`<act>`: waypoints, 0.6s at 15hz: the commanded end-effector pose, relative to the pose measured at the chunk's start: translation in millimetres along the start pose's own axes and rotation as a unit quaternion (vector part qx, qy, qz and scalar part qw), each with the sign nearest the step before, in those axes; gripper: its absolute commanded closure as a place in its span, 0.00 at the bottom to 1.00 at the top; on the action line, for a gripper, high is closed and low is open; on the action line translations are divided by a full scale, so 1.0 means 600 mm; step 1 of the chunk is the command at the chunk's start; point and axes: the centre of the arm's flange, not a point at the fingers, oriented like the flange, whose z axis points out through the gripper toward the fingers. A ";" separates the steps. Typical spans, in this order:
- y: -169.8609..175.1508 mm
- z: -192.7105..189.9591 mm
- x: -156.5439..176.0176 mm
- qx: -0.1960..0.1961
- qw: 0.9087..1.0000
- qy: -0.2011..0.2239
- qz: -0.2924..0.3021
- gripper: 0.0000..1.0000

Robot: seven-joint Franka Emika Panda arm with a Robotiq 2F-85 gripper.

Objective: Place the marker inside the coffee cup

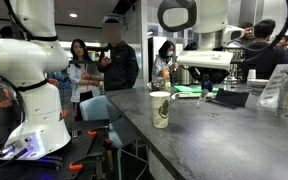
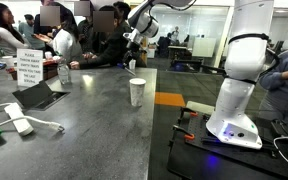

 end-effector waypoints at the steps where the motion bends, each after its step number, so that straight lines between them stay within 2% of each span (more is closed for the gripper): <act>1: -0.044 -0.014 0.007 -0.018 0.999 0.017 -0.026 0.94; 6: -0.095 -0.025 0.030 -0.017 0.998 0.044 -0.034 0.94; 9: -0.129 -0.036 0.028 0.001 0.996 0.076 -0.041 0.94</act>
